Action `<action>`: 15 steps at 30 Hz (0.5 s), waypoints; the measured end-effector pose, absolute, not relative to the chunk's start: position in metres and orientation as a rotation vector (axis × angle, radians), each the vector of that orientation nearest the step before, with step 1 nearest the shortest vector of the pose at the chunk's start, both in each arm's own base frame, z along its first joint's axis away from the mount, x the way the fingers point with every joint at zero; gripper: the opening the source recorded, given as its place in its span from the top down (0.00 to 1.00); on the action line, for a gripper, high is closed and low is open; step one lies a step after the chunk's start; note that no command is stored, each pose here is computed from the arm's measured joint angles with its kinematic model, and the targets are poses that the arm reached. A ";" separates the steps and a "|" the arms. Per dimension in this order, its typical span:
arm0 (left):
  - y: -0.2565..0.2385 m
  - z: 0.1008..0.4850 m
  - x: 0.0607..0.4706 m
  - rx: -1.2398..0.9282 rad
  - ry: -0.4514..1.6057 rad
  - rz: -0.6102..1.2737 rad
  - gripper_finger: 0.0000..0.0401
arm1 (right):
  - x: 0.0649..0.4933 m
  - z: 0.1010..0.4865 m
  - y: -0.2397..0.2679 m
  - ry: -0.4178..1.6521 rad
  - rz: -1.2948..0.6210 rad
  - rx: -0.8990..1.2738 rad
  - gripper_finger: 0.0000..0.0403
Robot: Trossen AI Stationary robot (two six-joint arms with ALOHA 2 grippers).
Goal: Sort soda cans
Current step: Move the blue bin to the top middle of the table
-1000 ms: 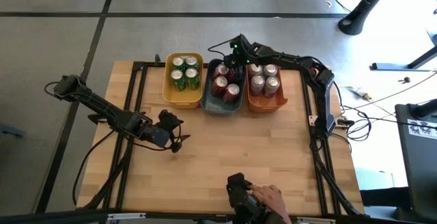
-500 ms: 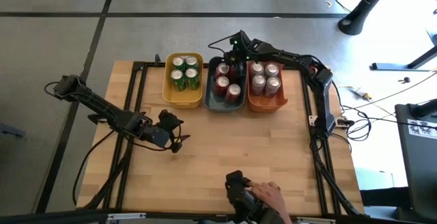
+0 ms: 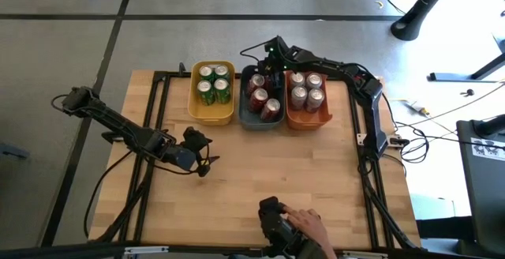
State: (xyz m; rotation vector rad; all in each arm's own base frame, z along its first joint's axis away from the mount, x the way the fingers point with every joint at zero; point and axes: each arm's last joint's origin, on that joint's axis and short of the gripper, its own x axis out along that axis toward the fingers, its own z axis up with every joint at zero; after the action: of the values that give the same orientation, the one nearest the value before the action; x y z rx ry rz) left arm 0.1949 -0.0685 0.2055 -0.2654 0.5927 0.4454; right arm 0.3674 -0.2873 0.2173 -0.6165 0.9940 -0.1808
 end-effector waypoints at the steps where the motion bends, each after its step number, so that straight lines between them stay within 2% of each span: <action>1: -0.069 0.205 0.195 -0.266 0.593 0.446 0.16 | 0.368 0.218 -0.288 0.985 -0.187 -0.624 0.83; 7: -0.069 0.206 0.195 -0.268 0.592 0.446 0.16 | 0.371 0.222 -0.288 0.968 -0.227 -0.651 0.67; 15: -0.069 0.206 0.195 -0.269 0.592 0.447 0.16 | 0.369 0.237 -0.278 1.034 -0.319 -0.685 0.64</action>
State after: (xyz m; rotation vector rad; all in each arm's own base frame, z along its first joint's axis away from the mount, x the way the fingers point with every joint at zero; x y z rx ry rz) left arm 0.1948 -0.0685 0.2055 -0.2687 0.5923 0.4467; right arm 0.3690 -0.2777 0.2368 -0.6852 1.0342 -0.3188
